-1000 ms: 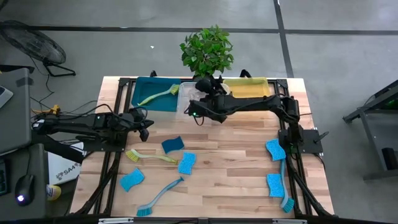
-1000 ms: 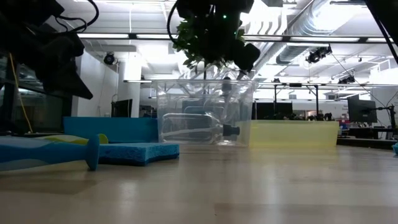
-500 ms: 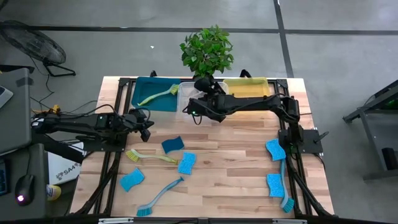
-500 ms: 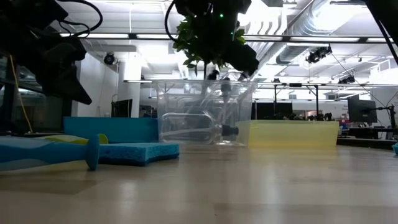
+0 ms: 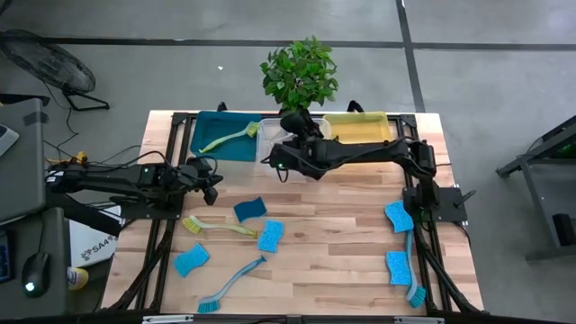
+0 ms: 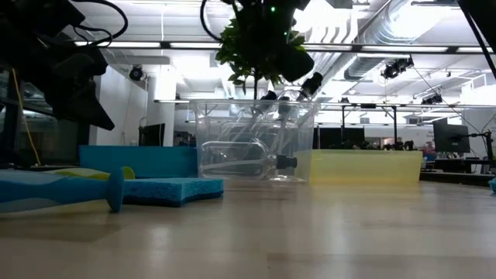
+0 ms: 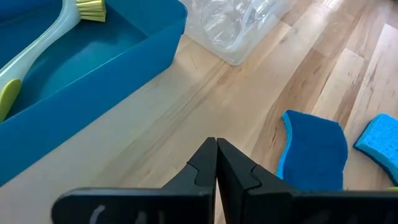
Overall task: Pick & Place Kitchen Sink Supplies
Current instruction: Put the light blue sponge into the yellow bin
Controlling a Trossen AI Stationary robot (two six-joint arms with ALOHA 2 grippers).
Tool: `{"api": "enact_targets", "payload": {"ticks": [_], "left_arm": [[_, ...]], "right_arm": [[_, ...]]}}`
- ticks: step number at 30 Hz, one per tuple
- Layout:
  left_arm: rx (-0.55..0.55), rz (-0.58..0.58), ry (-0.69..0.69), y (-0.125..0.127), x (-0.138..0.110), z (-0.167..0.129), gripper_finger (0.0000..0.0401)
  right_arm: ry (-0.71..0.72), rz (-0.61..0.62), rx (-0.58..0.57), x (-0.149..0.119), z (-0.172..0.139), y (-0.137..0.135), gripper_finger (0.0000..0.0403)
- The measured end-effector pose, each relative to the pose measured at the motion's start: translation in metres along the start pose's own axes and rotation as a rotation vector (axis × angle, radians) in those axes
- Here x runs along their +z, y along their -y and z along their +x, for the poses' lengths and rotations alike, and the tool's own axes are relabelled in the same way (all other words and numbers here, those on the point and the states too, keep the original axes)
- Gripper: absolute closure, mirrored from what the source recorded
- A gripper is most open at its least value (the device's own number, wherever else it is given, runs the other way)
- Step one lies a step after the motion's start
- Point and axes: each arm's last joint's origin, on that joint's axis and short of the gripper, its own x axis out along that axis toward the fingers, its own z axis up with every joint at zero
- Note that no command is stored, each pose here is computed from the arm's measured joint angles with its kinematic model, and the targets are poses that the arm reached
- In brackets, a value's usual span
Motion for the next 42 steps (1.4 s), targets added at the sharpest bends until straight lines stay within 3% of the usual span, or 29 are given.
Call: {"api": "enact_targets", "payload": {"ticks": [25,33,39,42], "left_arm": [[-0.001,0.0,0.0,0.0,0.0,0.0,0.04],[-0.001,0.0,-0.001,0.0,0.0,0.0,0.04],[0.0,0.003,-0.007,0.0,-0.001,0.0,0.04],[0.003,0.005,-0.012,-0.001,-0.001,0.0,0.04]], "right_arm": [[0.118,0.404,-0.121,-0.073,-0.064,0.05,0.0234],[0.129,0.618,-0.156,-0.104,-0.089,0.057,0.0235],[0.136,0.712,-0.193,-0.132,-0.115,0.056,0.0235],[0.171,0.828,-0.197,-0.15,-0.125,0.055,0.0235]]}}
